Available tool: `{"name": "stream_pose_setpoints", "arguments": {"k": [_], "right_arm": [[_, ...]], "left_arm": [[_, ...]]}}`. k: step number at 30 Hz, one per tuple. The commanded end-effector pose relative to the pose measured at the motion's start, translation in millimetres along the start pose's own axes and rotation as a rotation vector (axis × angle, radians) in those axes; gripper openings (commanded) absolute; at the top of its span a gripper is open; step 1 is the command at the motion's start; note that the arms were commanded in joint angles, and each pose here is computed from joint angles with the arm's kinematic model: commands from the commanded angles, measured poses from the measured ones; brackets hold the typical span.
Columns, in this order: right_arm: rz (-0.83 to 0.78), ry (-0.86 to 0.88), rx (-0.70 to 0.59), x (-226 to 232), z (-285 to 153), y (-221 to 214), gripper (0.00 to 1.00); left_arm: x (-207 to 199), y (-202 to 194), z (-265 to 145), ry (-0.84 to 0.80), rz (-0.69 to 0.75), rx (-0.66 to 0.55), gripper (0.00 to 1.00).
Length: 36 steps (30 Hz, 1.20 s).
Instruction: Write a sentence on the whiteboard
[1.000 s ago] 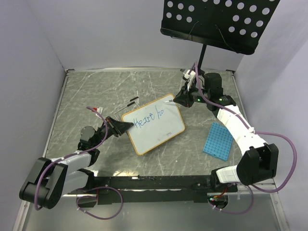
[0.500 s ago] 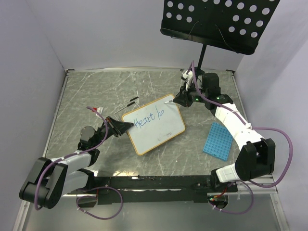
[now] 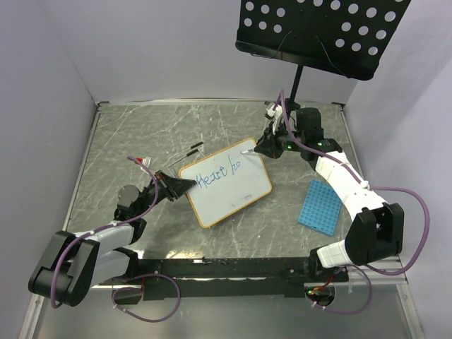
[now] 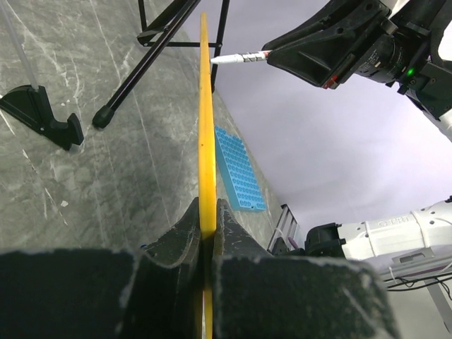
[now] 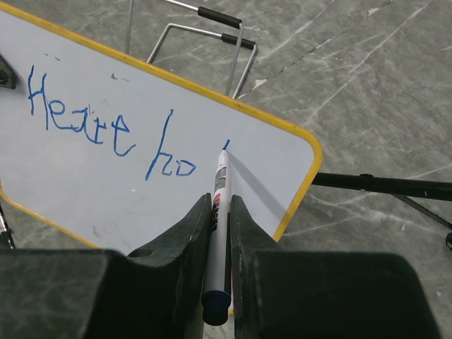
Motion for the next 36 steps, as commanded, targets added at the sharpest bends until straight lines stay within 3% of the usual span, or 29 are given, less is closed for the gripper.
{"name": "stream_pose_setpoints", "arguments": {"k": [1, 20, 36], "right_arm": [[-0.037, 0.034, -0.009, 8.6, -3.8, 5.1, 0.0], [-0.036, 0.036, 0.054, 19.0, -11.9, -22.9, 0.0], [-0.077, -0.043, -0.066, 7.9, -21.8, 30.1, 0.0]], "left_arm": [[-36.0, 35.5, 4.6, -0.139, 0.079, -0.13, 0.01], [-35.5, 37.1, 5.6, -0.134, 0.074, -0.135, 0.01], [-33.7, 34.4, 4.8, -0.128, 0.077, -0.125, 0.01]]}}
Point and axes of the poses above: each gripper's point midway between its finger pads, its own z axis out along the fingers, its own x axis along the line the jaws close on, y = z × x, the point moved 3 cm from there along -z, back along the fingers, and after that the axes turned 8 degrees about z, right-handed, at the moved point
